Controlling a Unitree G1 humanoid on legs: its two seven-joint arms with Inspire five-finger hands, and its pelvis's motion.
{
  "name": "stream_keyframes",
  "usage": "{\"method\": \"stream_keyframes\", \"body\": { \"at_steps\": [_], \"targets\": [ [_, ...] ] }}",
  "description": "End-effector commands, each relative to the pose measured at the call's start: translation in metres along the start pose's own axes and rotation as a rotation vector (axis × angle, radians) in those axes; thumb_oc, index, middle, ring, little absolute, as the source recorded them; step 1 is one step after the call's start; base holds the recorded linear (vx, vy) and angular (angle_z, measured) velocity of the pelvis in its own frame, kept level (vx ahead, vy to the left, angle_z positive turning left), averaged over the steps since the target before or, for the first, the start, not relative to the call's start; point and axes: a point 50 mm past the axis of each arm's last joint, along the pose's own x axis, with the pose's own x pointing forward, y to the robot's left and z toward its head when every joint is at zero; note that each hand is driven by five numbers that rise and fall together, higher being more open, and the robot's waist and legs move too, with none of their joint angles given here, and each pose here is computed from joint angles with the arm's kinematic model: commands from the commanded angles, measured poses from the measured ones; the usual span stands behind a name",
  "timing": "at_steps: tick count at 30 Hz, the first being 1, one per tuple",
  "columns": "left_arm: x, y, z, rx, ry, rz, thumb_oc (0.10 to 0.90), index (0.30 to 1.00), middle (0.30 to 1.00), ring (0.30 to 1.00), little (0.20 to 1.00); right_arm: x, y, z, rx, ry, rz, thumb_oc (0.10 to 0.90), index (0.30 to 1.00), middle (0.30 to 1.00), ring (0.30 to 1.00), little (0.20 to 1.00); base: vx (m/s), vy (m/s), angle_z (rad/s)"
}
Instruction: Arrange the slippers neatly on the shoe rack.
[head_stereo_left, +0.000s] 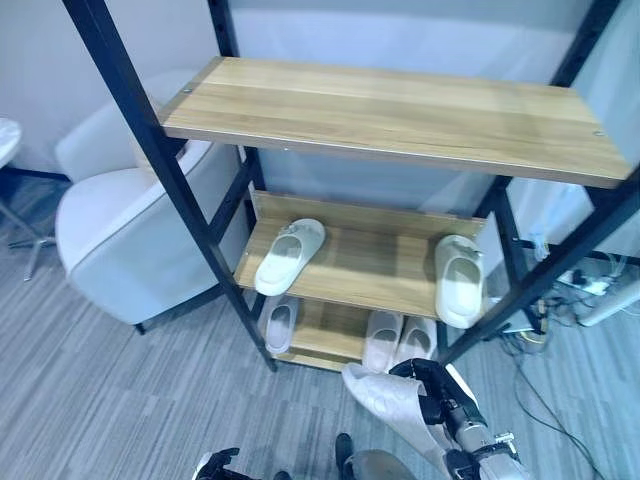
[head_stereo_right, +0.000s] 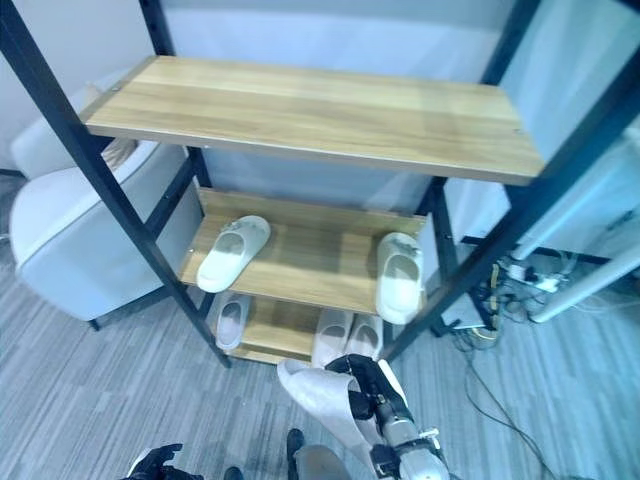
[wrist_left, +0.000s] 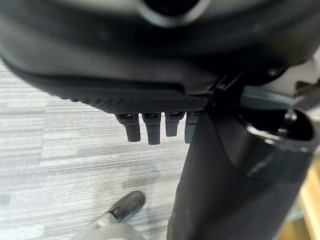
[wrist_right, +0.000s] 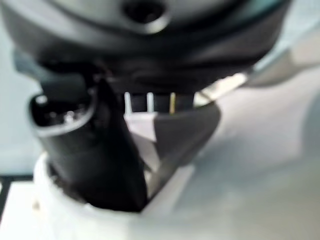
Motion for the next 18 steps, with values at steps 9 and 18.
{"method": "stream_keyframes", "body": {
  "at_steps": [9,18],
  "targets": [
    [0.001,0.007,-0.002,0.05,0.005,0.017,0.8,0.9,0.9,0.9,0.9,0.021,-0.007,0.045,-0.058,-0.211,0.097,0.4,0.3,0.3,0.3,0.3,0.15,0.198,-0.2],
    [0.001,0.024,-0.005,-0.029,0.043,0.068,0.8,0.9,0.9,0.9,0.9,0.028,0.004,0.018,-0.018,-0.061,0.167,0.4,0.3,0.3,0.3,0.3,0.1,0.223,-0.6]
  ]
}}
